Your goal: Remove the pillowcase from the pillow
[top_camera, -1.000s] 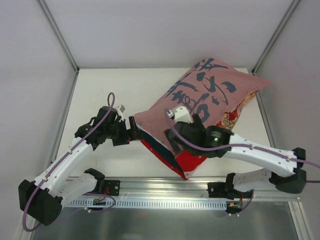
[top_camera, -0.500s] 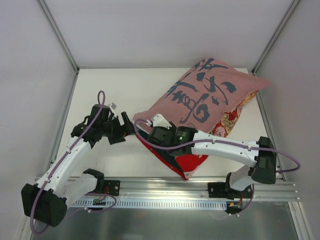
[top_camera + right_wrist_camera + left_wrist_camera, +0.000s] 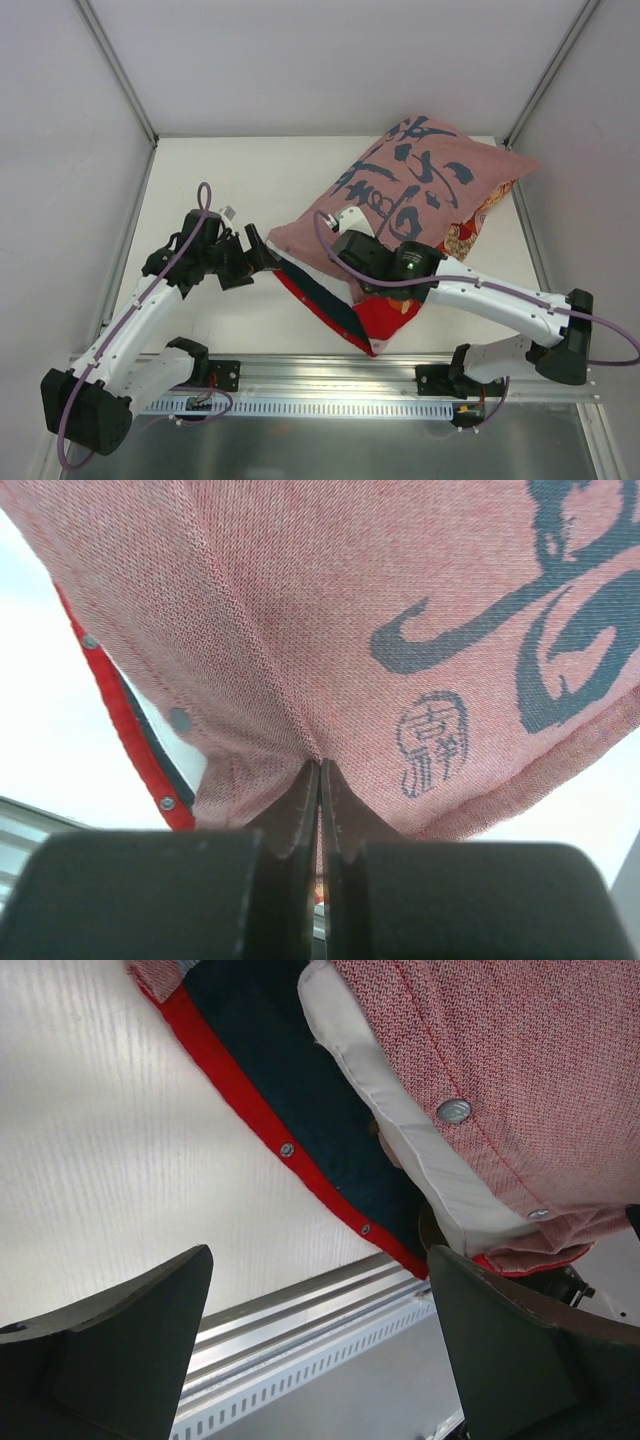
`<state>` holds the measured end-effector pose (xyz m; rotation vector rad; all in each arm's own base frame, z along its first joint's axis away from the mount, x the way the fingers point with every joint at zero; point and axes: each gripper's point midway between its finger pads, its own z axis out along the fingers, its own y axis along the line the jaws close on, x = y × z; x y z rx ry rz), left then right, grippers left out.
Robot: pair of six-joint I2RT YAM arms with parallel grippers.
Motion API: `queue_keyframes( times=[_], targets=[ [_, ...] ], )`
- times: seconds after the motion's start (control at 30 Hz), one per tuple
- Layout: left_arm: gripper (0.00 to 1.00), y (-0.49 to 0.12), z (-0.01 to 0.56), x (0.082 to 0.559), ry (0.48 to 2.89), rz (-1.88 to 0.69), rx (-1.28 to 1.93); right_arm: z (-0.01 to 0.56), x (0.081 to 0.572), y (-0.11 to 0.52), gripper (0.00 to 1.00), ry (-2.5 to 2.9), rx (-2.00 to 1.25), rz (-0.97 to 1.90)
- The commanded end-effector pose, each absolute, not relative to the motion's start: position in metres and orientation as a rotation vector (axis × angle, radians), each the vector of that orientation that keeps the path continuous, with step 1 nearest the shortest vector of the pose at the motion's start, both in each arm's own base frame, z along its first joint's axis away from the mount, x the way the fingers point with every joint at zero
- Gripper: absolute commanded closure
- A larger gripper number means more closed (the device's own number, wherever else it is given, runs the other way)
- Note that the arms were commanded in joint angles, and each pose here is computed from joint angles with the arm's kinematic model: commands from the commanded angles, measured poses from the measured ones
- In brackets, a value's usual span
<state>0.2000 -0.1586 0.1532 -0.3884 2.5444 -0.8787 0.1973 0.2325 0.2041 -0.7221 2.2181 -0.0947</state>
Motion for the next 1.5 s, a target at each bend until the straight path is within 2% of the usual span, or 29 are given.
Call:
queue_keyframes(
  times=[0.0, 0.13, 0.43, 0.73, 1.13, 1.17, 1.23, 1.3, 1.47],
  targets=[
    [0.09, -0.173, 0.157, 0.199, 2.546, -0.946, -0.384, 0.241, 0.202, 0.230, 0.99, 2.154, -0.623, 0.014],
    [0.08, -0.189, 0.152, 0.198, 2.568, -0.982, -0.370, 0.270, 0.211, 0.233, 0.99, 2.117, -0.554, 0.141],
    [0.01, -0.241, 0.154, 0.204, 2.521, -1.142, -0.357, 0.284, 0.238, 0.230, 0.99, 2.137, -0.394, 0.251],
    [0.01, -0.284, 0.154, 0.230, 2.391, -1.291, -0.382, 0.307, 0.256, 0.202, 0.99, 2.128, -0.126, 0.362],
    [0.02, -0.324, 0.132, 0.260, 2.400, -1.303, -0.341, 0.303, 0.255, 0.205, 0.99, 2.162, -0.092, 0.467],
    [0.07, -0.325, 0.133, 0.264, 2.390, -1.305, -0.350, 0.302, 0.254, 0.207, 0.99, 2.167, -0.096, 0.471],
    [0.45, -0.327, 0.140, 0.269, 2.368, -1.307, -0.349, 0.299, 0.254, 0.206, 0.99, 2.176, -0.098, 0.470],
    [1.00, -0.323, 0.148, 0.271, 2.367, -1.284, -0.351, 0.298, 0.253, 0.203, 0.99, 2.181, -0.096, 0.463],
    [1.00, -0.289, 0.176, 0.266, 2.304, -1.302, -0.406, 0.302, 0.253, 0.183, 0.99, 2.181, -0.093, 0.387]
  ],
)
